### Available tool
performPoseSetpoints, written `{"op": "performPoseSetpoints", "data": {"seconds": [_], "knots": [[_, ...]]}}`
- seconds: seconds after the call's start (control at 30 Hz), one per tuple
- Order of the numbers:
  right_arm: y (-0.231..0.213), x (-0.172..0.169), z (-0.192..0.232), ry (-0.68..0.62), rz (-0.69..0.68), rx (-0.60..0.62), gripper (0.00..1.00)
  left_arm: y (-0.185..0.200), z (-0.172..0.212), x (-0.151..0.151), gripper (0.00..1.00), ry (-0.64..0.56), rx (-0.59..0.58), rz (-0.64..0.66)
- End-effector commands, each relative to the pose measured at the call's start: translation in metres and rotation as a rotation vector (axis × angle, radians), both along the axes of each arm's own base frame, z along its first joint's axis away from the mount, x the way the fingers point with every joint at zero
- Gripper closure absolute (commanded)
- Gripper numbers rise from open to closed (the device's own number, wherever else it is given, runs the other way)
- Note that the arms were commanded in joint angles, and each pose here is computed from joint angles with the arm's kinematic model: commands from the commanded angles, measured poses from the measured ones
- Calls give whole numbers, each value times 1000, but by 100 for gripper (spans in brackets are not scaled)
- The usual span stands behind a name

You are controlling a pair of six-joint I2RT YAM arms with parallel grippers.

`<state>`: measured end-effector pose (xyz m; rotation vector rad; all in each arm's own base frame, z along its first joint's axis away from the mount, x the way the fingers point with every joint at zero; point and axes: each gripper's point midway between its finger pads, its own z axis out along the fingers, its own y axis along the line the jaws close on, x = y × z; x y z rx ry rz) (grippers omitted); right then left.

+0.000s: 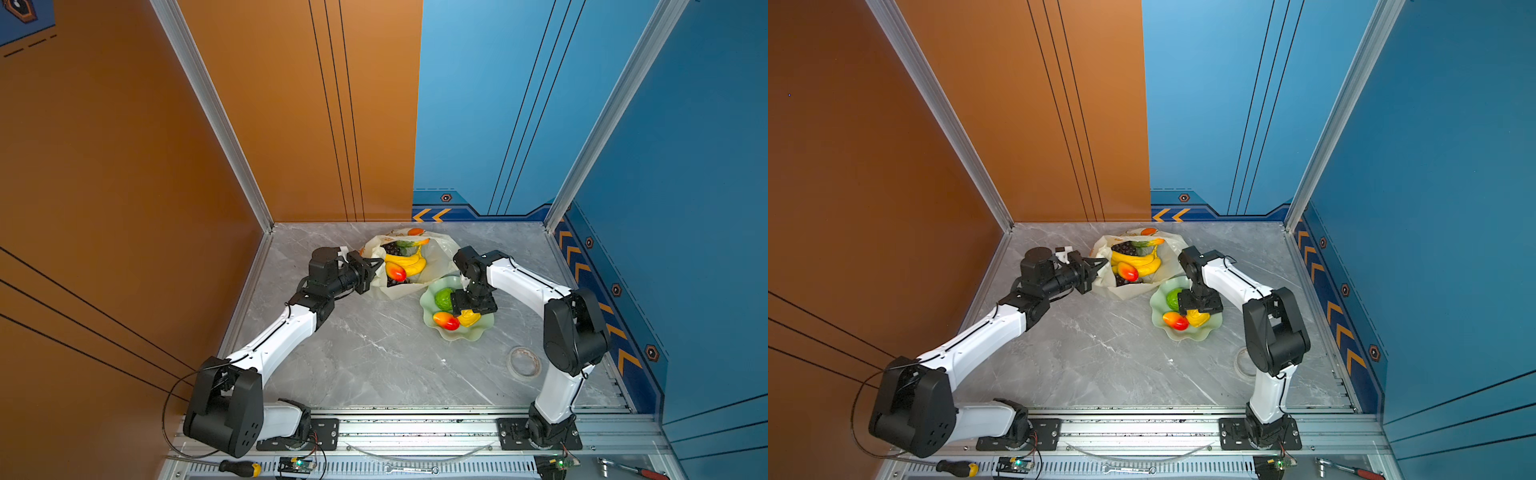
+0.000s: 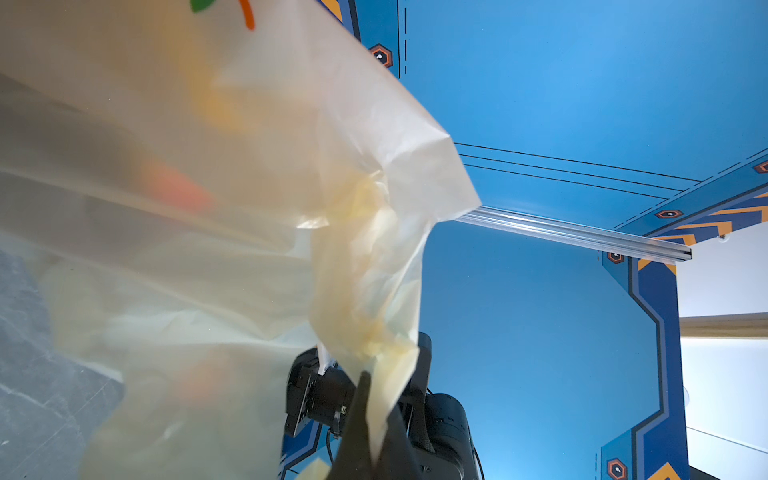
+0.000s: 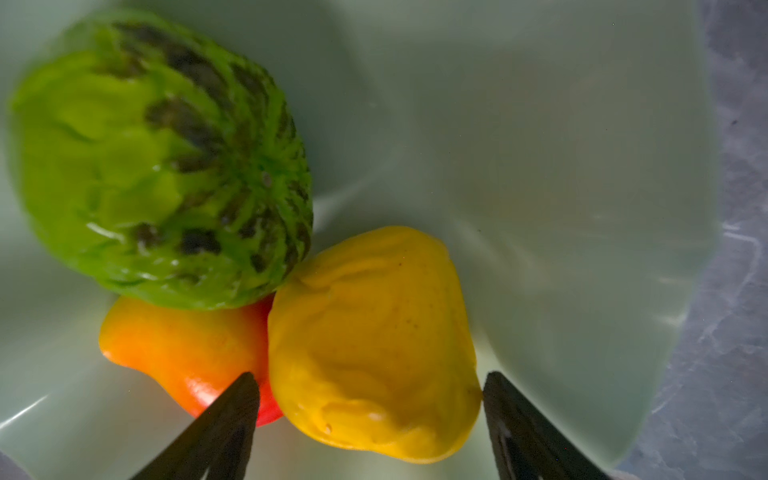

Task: Place the fruits into the plastic bag
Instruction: 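Lower the right gripper onto the yellow fruit and close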

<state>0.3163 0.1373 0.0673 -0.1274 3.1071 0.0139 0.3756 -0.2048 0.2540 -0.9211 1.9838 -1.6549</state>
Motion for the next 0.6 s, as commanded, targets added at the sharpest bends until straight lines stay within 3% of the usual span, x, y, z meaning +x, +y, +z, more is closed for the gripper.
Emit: {"op": "performPoseSetpoints", "data": {"seconds": [0.0,0.33,0.5,0.57], "knots": [[-7,7,-4,-14,3,-39,19,-1,0,0,100,-12,15,1],[-11,8,-8,-6,-13,-43,28,-1,-1,1,100,-10,17,1],[-7,11,-6,-11,-18,-24,41,-2,-1,1,100,-8,17,0],[-5,12,-4,-13,-21,-15,42,-1,-1,1,100,-8,17,0]]}}
